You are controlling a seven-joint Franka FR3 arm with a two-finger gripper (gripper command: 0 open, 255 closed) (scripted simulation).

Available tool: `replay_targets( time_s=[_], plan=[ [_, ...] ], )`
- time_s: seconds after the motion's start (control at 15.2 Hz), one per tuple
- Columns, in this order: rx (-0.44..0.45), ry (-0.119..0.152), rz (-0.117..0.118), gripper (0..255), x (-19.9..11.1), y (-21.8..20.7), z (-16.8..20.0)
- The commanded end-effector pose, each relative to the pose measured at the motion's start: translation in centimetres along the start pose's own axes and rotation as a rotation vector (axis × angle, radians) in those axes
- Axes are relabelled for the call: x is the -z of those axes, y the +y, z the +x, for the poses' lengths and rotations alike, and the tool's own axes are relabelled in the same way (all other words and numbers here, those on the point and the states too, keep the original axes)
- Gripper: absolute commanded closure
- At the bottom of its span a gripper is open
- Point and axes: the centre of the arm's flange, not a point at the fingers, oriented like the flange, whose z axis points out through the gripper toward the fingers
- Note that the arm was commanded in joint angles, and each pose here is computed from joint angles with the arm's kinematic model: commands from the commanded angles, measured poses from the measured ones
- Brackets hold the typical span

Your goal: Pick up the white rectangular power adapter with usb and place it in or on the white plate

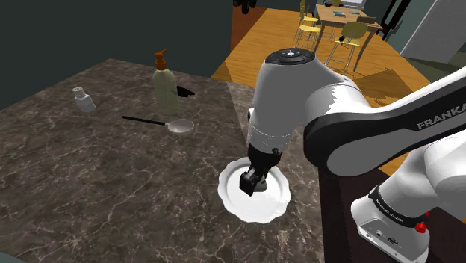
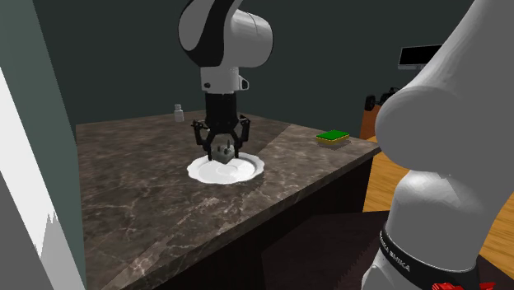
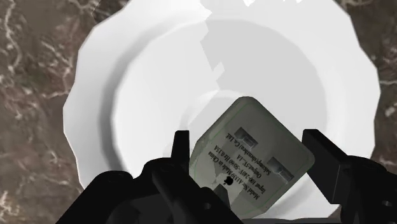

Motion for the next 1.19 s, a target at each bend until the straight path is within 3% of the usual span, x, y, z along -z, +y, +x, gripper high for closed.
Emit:
replay_targets(
  time_s=[0.0, 0.2, 0.73, 0.79, 1.12],
  plan=[
    [0.0, 0.001, 0.0, 255, -1.0, 0.0, 0.0],
    [0.0, 0.001, 0.0, 255, -2.7, 0.0, 0.0],
    [0.0, 0.001, 0.0, 255, -2.7, 0.0, 0.0],
    [0.0, 0.001, 0.0, 0, -2.7, 0.0, 0.0],
    [0.0, 0.001, 0.0, 0, -2.7, 0.0, 0.0]
  ],
)
